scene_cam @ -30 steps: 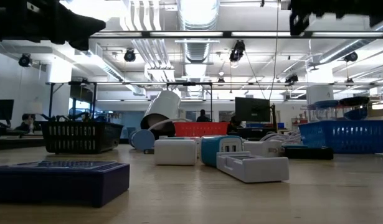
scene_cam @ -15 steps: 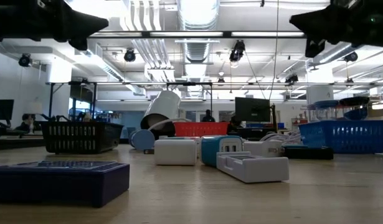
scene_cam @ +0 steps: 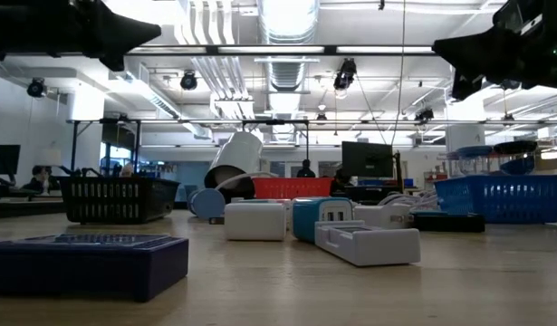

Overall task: Pick & Place Office items
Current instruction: Put the dark blue digital clock into the red basket

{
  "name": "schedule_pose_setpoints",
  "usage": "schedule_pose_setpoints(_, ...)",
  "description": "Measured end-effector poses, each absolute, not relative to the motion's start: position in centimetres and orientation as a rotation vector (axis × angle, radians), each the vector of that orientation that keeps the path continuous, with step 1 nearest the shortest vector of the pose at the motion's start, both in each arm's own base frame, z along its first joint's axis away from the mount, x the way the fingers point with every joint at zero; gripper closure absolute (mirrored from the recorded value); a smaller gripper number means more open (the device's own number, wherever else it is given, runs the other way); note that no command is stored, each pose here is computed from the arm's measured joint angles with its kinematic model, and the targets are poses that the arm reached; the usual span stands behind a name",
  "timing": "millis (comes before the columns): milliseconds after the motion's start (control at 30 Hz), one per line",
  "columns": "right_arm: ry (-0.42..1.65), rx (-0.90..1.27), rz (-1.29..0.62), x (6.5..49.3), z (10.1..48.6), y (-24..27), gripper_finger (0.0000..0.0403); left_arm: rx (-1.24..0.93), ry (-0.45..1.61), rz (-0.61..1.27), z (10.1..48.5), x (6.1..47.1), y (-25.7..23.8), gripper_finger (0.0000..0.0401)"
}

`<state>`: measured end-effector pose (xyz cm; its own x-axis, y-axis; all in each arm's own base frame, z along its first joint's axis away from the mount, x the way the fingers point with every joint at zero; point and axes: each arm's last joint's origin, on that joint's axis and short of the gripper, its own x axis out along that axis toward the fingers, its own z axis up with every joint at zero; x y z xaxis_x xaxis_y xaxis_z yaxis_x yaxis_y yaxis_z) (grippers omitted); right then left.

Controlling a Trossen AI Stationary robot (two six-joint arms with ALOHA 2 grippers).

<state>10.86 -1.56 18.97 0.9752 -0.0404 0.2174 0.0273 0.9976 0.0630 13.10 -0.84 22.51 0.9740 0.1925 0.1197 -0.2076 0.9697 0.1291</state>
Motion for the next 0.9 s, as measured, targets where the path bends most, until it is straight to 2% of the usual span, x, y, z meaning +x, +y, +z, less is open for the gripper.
schedule_pose_setpoints(100,-0.212,0.056,-0.035,10.9,18.9,-1.6,0.0394,0.118,-0.098,0.294,22.5,13.1,-0.4,0.0387)
schedule_pose_setpoints(233,-0.215,0.076,-0.025,10.9,18.9,-1.5,0.0394,0.1,-0.044,0.313,21.8,13.3,-0.1,0.0387)
schedule_pose_setpoints(367,-0.226,0.134,-0.018,10.8,19.0,-1.5,0.0394,0.098,-0.019,0.287,21.0,13.5,-0.2,0.0387)
schedule_pose_setpoints(900,-0.251,0.08,-0.03,10.8,19.3,-1.5,0.0394,-0.005,0.013,0.204,20.0,13.6,-0.4,0.0387)
